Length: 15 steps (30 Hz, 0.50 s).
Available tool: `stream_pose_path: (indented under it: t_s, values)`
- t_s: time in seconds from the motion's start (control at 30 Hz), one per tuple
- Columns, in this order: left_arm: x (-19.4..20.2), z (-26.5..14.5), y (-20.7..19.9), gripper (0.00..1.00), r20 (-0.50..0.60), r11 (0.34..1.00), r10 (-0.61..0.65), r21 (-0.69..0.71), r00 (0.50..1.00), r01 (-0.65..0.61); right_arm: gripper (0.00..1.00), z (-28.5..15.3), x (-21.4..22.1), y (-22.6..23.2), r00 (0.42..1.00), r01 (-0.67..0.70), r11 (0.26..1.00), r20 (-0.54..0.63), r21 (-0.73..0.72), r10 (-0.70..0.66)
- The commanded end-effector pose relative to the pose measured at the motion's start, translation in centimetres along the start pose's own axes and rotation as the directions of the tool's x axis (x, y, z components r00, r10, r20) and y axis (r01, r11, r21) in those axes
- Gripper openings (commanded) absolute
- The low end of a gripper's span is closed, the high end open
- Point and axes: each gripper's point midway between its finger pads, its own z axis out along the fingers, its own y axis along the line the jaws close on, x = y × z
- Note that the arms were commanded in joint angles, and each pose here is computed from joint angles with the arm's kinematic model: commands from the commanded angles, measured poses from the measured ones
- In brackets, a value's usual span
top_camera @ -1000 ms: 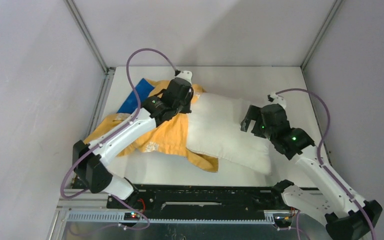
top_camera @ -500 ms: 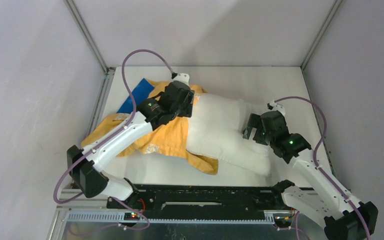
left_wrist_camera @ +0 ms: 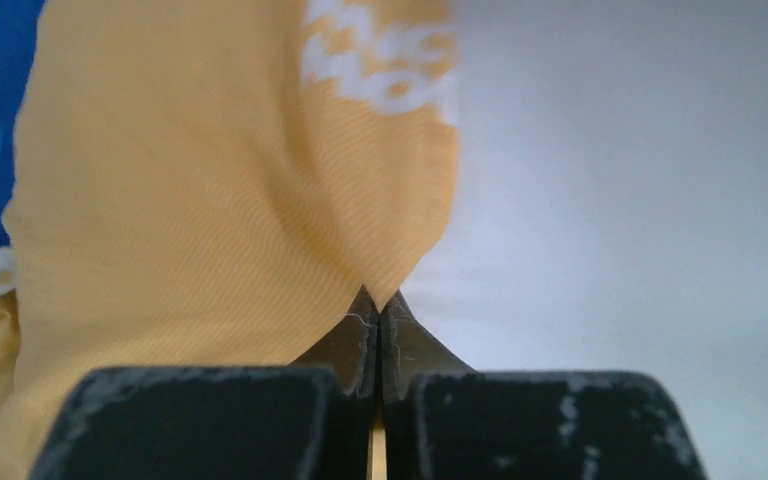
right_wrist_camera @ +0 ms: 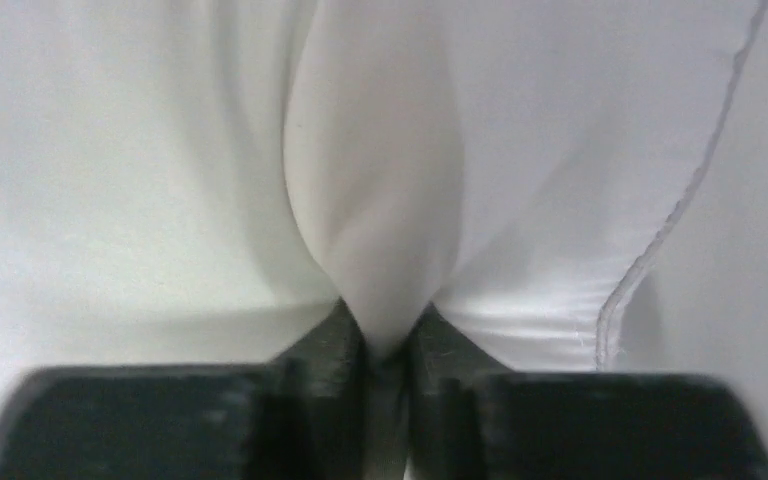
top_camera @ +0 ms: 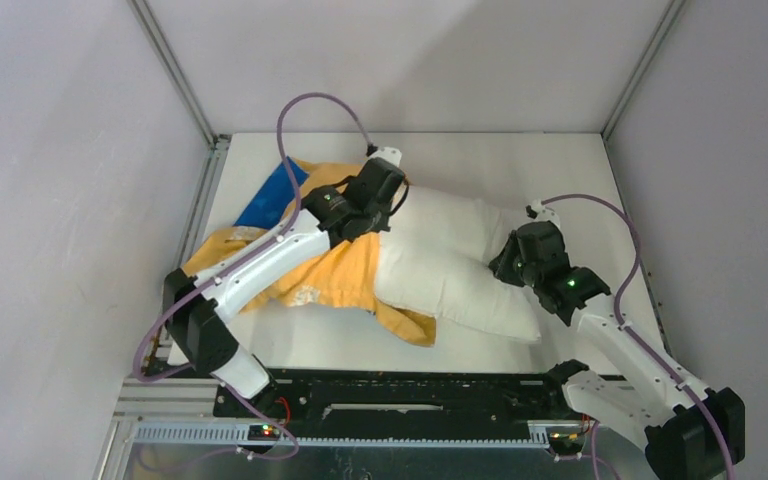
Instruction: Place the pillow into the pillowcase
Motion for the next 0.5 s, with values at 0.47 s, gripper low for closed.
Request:
stream_pose_path:
  t_s: [0.47]
  values:
    - [1.3,1.6,-7.5,0.00,-0.096,0.920,-0.189,0.329,0.977,0.211,0.00,-1.8,-0.5,10.0,0.996,0.094,0.972,0.019,-0.213,-0.092]
